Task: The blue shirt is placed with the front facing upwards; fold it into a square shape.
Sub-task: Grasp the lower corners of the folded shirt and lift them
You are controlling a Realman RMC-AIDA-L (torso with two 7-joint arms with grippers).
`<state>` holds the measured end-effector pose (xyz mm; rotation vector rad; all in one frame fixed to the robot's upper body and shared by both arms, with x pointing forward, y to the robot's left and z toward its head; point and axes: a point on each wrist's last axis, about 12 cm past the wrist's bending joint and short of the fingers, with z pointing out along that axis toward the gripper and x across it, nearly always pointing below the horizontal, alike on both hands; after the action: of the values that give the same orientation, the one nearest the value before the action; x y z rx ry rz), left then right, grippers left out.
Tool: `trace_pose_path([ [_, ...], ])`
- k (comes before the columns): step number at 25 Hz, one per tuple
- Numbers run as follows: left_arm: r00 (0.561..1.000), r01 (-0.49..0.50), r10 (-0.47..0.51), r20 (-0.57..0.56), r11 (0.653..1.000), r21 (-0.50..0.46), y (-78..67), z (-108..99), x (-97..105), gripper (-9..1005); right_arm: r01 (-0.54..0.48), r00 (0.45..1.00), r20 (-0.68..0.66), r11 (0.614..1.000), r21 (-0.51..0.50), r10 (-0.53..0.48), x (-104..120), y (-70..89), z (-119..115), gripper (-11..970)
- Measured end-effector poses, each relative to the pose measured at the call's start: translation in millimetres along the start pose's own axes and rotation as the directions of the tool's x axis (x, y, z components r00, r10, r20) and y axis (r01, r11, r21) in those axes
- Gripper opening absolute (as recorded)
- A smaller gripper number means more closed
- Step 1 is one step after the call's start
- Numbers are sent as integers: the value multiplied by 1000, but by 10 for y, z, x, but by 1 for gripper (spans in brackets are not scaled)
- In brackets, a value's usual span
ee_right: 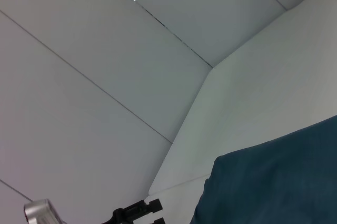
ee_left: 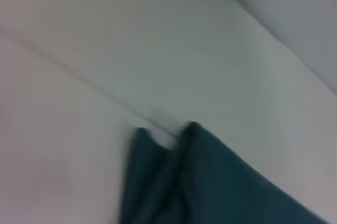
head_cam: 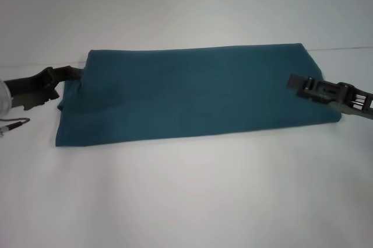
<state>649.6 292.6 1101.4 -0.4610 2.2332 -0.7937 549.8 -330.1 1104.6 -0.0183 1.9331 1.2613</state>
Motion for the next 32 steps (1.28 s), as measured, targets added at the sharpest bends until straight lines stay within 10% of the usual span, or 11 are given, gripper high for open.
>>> trace_pose_path([
  [10, 989, 126, -126, 83, 992, -6, 47, 134, 195, 754, -25, 1000, -3, 1000, -1, 25, 53, -20, 10, 858],
  [24, 940, -299, 310, 139, 950, -93, -96, 285, 266, 751, -56, 998, -7, 998, 15, 56, 150, -67, -35, 857],
  [32, 961, -274, 277, 20, 957, -91, -32, 290, 206, 743, -62, 998, -11, 998, 17, 62, 160, -74, -46, 857],
])
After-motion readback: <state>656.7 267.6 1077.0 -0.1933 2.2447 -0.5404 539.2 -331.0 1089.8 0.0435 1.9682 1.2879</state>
